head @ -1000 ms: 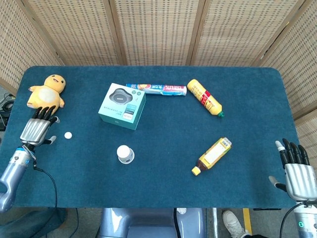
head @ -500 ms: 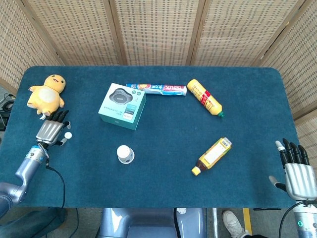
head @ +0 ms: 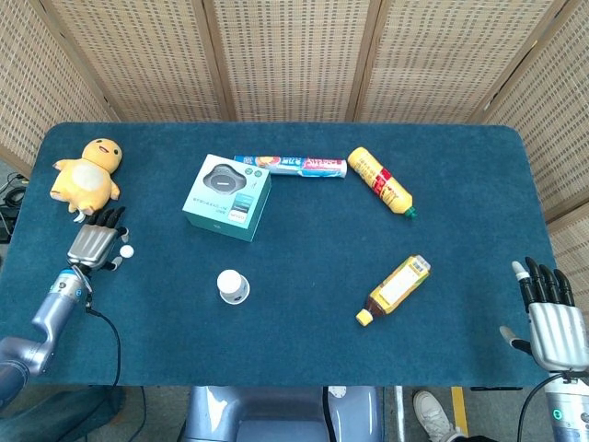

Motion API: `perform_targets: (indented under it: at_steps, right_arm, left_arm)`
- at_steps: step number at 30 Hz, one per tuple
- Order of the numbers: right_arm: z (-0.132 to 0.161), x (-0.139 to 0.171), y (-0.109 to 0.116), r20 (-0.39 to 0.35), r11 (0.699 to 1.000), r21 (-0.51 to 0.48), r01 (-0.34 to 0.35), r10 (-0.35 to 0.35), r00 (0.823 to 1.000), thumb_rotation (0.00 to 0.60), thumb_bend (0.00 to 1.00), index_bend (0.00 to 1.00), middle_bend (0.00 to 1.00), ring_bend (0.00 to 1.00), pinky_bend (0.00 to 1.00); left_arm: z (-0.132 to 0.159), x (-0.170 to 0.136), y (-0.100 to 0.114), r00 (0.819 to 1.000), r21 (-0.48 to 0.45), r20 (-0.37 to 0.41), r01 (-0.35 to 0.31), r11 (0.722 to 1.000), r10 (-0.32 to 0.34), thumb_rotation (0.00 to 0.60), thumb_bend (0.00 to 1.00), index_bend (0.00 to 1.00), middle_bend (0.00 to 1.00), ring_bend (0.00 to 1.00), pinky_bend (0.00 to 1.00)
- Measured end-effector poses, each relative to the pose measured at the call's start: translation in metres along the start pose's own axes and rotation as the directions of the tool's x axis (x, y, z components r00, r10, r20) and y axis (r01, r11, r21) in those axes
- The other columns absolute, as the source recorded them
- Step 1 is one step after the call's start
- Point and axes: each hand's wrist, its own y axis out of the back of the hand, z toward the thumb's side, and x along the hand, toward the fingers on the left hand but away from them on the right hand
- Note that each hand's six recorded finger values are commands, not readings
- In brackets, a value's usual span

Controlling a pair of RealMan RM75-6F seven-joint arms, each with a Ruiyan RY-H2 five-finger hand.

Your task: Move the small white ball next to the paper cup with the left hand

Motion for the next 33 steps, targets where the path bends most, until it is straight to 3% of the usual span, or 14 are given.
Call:
perform_targets:
  at_steps: [22,27,33]
  right_arm:
    - [-0.001,0.0,0.001,0.003,1.0,-0.007,0.0,0.0,1.0,0.6,0.0,0.0,0.0,0.0,0.0]
    - [-0.001,0.0,0.002,0.003,1.0,-0.009,0.001,-0.001,1.0,0.6,0.0,0.0,0.0,0.0,0.0]
    - [-0.001,0.001,0.002,0.001,1.0,-0.012,0.0,0.0,1.0,0.6,0.0,0.0,0.0,0.0,0.0]
  left_arm:
    - [0.004,0.003,0.0,1.0,-0.016,0.003,0.011,1.0,-0.011,0.6,0.34,0.5,0.0,0.0,0.0]
    - [0.003,0.001,0.009,1.0,-0.043,0.011,-0.021,0.999,0.021,0.6,0.34,0.51,0.0,0.0,0.0]
    - [0.006,-0.009,0.032,0.993,-0.089,0.057,-0.099,0.991,0.104,0.6,0.34,0.5,0.0,0.0,0.0]
